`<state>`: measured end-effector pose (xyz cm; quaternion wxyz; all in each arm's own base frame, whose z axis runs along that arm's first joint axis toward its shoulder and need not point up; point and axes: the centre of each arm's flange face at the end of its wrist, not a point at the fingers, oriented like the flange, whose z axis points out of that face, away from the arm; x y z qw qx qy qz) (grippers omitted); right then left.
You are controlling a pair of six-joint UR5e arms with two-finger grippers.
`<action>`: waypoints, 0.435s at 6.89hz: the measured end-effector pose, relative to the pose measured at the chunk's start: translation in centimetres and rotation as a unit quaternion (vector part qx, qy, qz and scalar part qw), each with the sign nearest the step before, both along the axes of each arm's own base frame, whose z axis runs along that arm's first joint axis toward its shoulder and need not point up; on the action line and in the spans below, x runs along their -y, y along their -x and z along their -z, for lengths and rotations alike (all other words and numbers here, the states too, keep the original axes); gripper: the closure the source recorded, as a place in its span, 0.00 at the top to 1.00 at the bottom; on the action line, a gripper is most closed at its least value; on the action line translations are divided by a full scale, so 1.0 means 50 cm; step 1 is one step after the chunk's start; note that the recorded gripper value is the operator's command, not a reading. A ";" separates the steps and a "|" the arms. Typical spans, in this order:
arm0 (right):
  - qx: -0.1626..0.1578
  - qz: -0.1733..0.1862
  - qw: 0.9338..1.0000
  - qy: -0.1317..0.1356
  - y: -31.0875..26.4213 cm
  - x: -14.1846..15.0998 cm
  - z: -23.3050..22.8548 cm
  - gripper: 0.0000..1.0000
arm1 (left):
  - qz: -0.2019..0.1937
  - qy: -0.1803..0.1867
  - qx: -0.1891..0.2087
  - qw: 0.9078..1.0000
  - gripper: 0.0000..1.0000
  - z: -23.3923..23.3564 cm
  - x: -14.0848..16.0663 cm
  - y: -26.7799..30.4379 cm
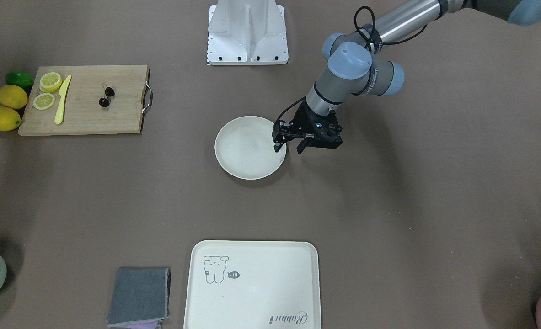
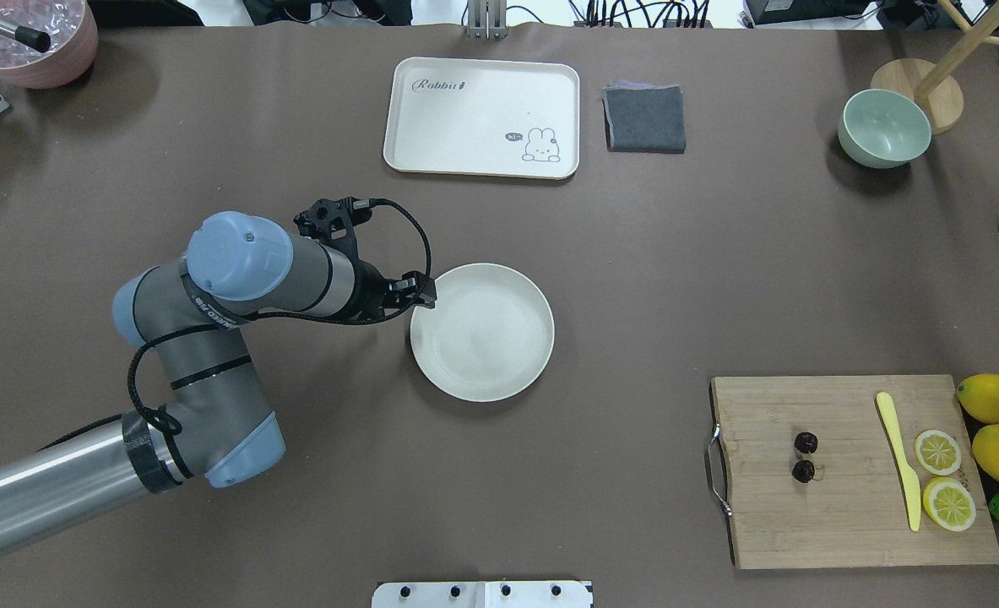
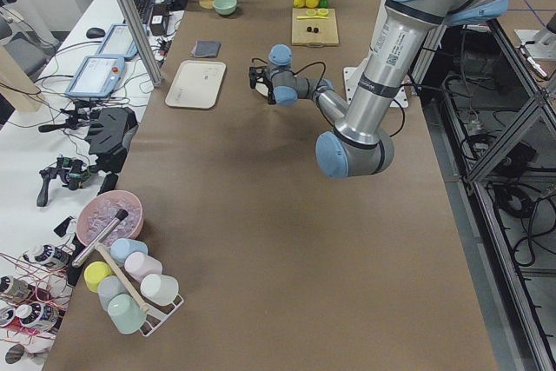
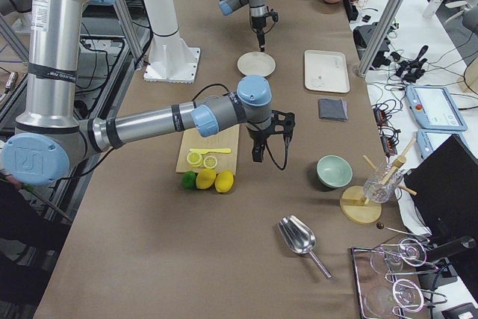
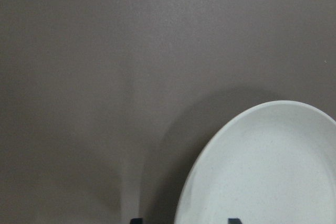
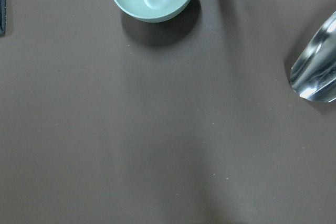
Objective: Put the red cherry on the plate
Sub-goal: 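Release the bowl and raise the left gripper while the right arm reaches out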
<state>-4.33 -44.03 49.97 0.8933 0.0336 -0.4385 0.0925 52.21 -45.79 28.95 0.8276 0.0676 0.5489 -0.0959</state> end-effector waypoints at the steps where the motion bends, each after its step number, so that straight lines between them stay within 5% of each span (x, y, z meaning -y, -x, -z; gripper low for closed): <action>1: 0.005 0.002 1.000 0.007 0.063 -0.011 0.032 1.00 | 0.007 -0.021 0.014 1.000 0.98 -0.012 0.039 0.031; 3: 0.016 -0.012 0.998 0.052 0.198 -0.064 0.107 1.00 | 0.009 -0.079 0.061 0.995 0.98 -0.042 0.107 0.091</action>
